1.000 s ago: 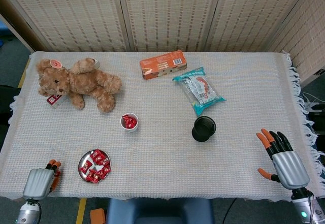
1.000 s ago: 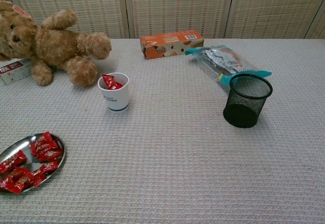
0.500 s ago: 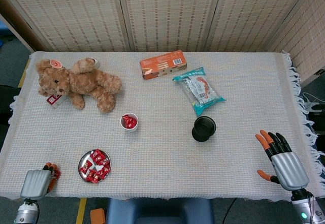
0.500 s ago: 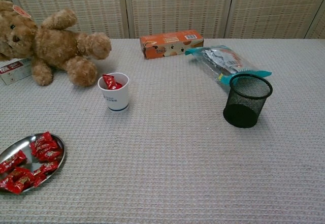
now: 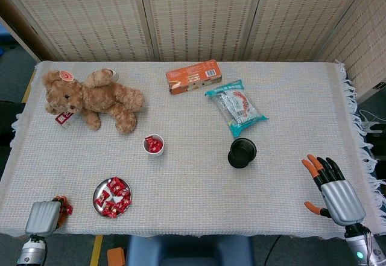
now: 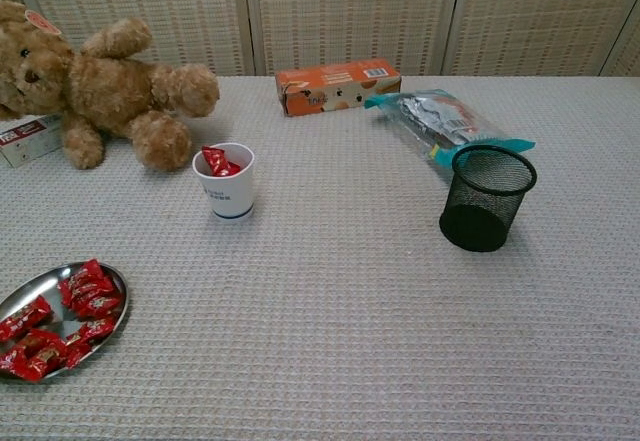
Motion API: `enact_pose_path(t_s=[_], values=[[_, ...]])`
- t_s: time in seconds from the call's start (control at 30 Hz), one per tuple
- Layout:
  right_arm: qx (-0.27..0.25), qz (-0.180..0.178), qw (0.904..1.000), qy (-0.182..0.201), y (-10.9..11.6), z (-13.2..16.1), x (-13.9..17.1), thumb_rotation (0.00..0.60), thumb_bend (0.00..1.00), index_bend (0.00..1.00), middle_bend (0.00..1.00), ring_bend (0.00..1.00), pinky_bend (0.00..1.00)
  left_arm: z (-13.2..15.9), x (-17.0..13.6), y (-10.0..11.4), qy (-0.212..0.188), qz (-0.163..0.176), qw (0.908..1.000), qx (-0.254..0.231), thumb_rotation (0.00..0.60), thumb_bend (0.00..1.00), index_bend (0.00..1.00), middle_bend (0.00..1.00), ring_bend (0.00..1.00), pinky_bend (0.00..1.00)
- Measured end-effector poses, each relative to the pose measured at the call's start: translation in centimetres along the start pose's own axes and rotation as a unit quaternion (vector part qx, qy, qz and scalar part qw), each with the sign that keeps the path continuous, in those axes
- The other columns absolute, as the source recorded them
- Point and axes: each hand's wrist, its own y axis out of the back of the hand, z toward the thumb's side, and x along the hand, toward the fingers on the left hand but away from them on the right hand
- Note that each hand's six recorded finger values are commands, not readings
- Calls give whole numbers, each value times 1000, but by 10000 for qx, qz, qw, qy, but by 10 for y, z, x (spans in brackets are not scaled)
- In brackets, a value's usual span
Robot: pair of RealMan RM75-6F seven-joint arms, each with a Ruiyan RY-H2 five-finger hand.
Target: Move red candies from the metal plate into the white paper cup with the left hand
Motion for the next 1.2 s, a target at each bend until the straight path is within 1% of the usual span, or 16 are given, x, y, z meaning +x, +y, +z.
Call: enact_pose_path(t_s=[0.1,0.27,0.37,0.57,0.67,0.77,0.87,0.97,1.03,1.1,1.2], values=[[11,19,10000,-10,-1,0,-1,600,44,0,0,0,0,0,0,1,-15,23,10000,5,600,382,498,578,848,1000],[23,53,10000,-25,-3,0,-3,600,45,0,0,0,0,3,-1,4,-83,59,9999,-37,600,383,501,578,848,1000],[24,52,10000,-36,-3,0,-4,600,45,0,0,0,0,6,-1,10,-147,144,9997,-104,600,383,503,578,849,1000],[5,42,10000,-51,-2,-1,-4,600,45,0,0,0,0,11,1,24,-240,292,9984,-416,600,384,507,578,848,1000],[-8,34,10000,-55,-2,-2,-5,600,44,0,0,0,0,15,5,39,-309,406,9967,-639,600,383,507,578,848,1000],[-18,25,10000,-55,-1,-2,-5,600,45,0,0,0,0,21,16,63,-415,617,9935,-856,600,384,507,578,848,1000],[-34,1,10000,-61,0,-2,-5,600,45,0,0,0,0,25,25,80,-499,769,9915,-925,600,383,507,577,848,1000],[-55,-19,9999,-113,1,-5,-6,600,45,0,0,0,0,41,43,104,-722,965,9870,-1065,600,382,507,577,848,1000],[-57,-9,9999,-139,1,-7,-6,600,45,0,0,0,0,60,61,124,-960,1060,9834,-1115,600,382,507,576,848,1000],[-57,-7,9998,-185,1,-9,-7,600,45,0,0,0,0,79,77,143,-1193,1153,9797,-1122,600,382,507,575,848,1000],[-60,-9,9996,-268,2,-13,-9,600,45,0,0,0,0,103,96,164,-1427,1249,9762,-1055,600,382,507,574,848,1000]])
